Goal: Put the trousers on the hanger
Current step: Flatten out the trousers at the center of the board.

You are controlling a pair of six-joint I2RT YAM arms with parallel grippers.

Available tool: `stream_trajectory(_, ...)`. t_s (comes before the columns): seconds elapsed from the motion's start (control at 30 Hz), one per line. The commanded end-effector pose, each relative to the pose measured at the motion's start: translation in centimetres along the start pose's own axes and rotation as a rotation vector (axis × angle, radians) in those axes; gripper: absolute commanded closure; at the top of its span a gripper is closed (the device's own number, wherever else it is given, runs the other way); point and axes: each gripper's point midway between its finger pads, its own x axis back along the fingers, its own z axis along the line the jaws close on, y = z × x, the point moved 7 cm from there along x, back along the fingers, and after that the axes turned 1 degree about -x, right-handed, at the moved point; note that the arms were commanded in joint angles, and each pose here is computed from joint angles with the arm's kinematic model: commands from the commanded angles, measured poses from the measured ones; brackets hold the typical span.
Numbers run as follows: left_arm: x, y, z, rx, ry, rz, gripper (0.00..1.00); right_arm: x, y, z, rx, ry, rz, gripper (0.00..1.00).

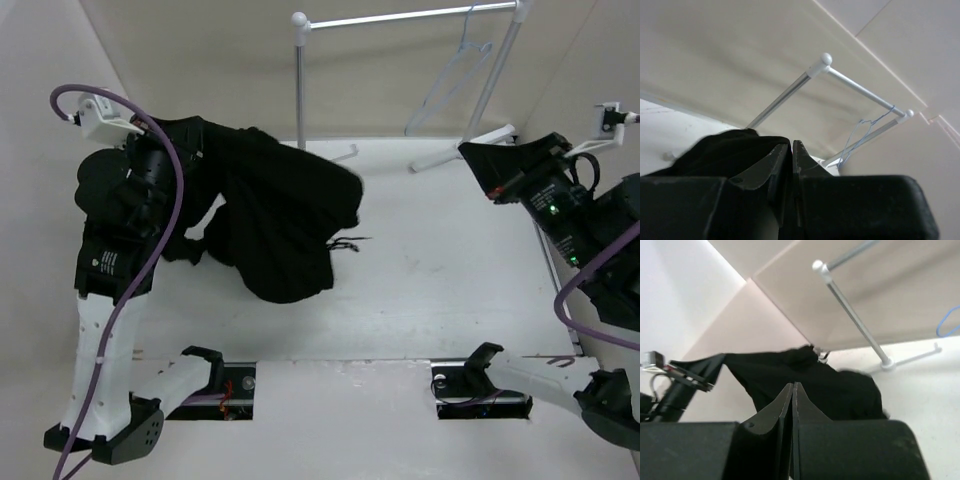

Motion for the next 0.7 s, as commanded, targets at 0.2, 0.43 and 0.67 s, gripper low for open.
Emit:
stream_trajectory(0.2, -8.7, -12.2, 9.0, -0.099, 0.279, 0.284, 0.92, -7.2, -13.4, -11.5, 0.035, -0.288, 0.351, 0.89)
stream_trajectory(0.43, -13.2, -15.1, 16.8, -0.121, 0.489, 0.339, 0.92, -7.2, -31.5, -12.7, -0.019, -0.191, 0.739, 0.53)
stream_trajectory(0.67, -9.7, -13.8, 15.5, -0.116, 0.471, 0.319, 0.93, -13.0, -41.6, -12.4, -0.048, -0.131, 0.808, 0.38)
